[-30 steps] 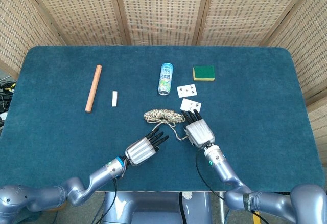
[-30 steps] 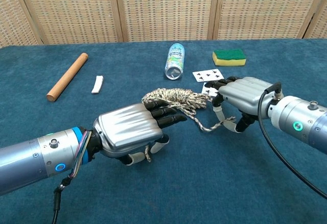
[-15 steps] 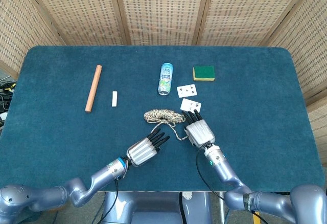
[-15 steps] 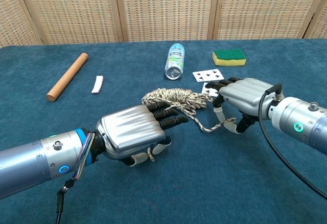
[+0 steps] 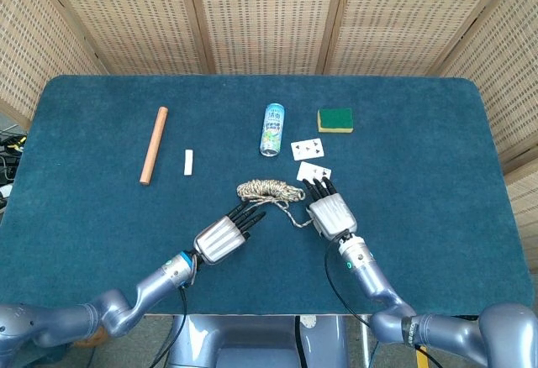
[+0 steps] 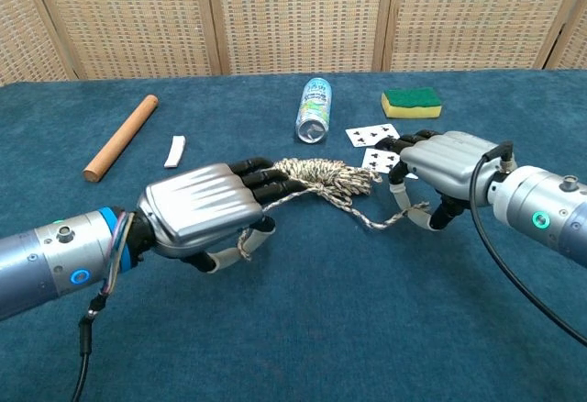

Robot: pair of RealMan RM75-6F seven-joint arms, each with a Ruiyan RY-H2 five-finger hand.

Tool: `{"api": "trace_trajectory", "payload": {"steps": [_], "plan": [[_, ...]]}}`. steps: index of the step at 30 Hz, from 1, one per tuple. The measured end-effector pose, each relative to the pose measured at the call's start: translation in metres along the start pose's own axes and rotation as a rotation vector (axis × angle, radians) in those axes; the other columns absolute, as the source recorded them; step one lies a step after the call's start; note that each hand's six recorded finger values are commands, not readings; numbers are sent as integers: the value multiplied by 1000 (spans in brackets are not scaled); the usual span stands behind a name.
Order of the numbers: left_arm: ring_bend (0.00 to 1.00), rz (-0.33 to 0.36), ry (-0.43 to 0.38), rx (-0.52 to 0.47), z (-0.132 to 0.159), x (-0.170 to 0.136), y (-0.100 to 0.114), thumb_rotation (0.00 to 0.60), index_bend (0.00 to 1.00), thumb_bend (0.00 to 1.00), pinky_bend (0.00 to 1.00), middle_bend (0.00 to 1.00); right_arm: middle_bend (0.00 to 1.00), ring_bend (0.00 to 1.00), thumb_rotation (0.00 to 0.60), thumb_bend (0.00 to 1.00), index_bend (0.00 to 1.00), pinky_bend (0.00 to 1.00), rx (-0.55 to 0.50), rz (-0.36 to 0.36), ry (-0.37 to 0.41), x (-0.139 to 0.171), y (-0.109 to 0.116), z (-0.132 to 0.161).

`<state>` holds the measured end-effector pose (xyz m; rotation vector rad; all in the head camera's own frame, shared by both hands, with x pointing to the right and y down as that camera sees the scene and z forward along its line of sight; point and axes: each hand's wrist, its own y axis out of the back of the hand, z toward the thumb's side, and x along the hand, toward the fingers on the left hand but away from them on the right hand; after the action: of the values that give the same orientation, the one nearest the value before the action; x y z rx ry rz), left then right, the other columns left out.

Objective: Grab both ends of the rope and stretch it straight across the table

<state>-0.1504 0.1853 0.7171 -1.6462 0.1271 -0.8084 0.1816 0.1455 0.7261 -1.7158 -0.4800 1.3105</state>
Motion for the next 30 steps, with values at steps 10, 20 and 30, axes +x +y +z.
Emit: {"api": "trace_trajectory", "payload": {"steps": [10,20,30], "plan": [[0,1,161,-35,-80,-37,-4,600,679,445,0,0,0,0,600,498,666,0,57,-49,-82,3,20,-42],[0,-48,312,-42,-147,-79,-30,600,680,445,0,0,0,0,600,498,671,0,145,-37,-252,21,25,-118],[0,-90,396,-69,-179,-109,-52,600,678,444,0,0,0,0,600,498,668,0,157,-11,-316,36,14,-149]]}}
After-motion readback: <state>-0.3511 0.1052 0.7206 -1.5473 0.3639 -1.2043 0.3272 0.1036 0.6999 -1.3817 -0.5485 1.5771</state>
